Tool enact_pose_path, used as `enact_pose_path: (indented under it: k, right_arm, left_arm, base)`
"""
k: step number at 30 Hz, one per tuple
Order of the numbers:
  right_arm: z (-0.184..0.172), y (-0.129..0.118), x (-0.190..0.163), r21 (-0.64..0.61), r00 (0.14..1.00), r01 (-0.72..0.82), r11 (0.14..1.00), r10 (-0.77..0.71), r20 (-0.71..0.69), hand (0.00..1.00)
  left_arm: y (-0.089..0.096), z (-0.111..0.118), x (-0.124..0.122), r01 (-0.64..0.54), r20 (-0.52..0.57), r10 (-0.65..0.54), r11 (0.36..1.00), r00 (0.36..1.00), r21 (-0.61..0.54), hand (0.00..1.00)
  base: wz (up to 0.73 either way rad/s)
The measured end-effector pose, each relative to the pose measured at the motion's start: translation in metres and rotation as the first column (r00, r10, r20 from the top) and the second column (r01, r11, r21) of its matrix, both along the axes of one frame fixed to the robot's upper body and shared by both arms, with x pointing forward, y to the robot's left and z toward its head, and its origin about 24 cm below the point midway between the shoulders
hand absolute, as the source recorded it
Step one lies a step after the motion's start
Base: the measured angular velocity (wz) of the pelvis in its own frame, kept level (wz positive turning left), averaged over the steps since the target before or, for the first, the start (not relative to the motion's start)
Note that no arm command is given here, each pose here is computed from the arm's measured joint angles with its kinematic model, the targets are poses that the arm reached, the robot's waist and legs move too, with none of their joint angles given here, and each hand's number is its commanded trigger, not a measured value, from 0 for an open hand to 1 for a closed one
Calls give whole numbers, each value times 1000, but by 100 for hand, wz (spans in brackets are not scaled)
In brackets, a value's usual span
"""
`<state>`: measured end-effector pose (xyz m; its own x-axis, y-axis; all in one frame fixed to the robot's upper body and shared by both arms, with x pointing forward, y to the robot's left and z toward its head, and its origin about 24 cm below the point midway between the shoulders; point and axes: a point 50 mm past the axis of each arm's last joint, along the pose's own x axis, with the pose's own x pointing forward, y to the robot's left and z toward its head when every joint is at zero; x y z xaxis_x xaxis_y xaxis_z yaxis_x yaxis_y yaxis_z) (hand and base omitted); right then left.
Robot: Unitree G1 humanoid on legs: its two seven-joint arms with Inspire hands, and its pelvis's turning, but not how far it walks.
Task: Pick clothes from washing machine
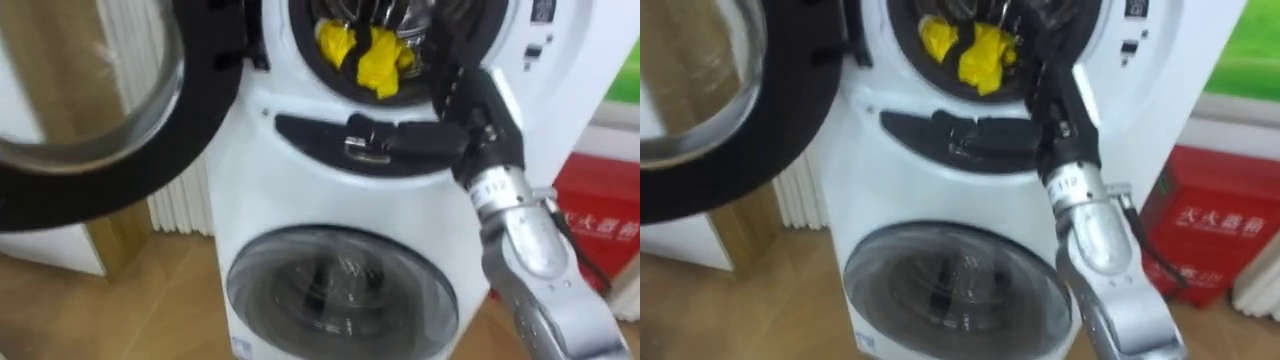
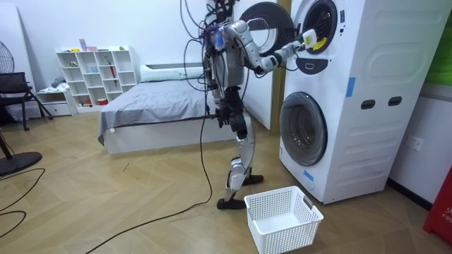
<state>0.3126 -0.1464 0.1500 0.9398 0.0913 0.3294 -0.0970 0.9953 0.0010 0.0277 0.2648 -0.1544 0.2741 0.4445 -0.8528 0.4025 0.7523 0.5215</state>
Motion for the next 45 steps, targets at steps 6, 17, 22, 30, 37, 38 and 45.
enact_pose_path:
  k: [6,17,22,30,37,38,45]
  right_arm:
    - [13,8,-10,5,994,-77,997,77,80,0]
    - [-7,5,-27,-44,992,-120,992,122,44,0]
    - [-9,3,-25,-57,994,-110,992,111,16,0]
    - [-9,-1,-24,-71,996,-92,993,93,9,0]
    - [-4,6,-27,-174,995,-76,982,85,45,0]
    - [-3,7,-27,-178,995,-75,981,85,44,0]
    - [0,10,-29,-210,998,-43,977,52,41,0]
  left_arm:
    - [-2,1,24,2,54,-1,1000,999,-29,0]
    - [8,16,74,46,201,-49,999,978,19,0]
    - [4,6,37,29,105,-32,999,994,25,0]
    - [5,3,2,0,15,-1,1000,1000,27,0]
    - [1,2,9,-1,26,0,1000,1000,20,0]
    - [0,2,10,-2,26,1,1000,1000,18,0]
    - [-4,0,9,-12,13,12,1000,1000,15,0]
  base:
    - [7]
    - [-15]
    - [18]
    - [4]
    - [0]
    - [3]
    - [0]
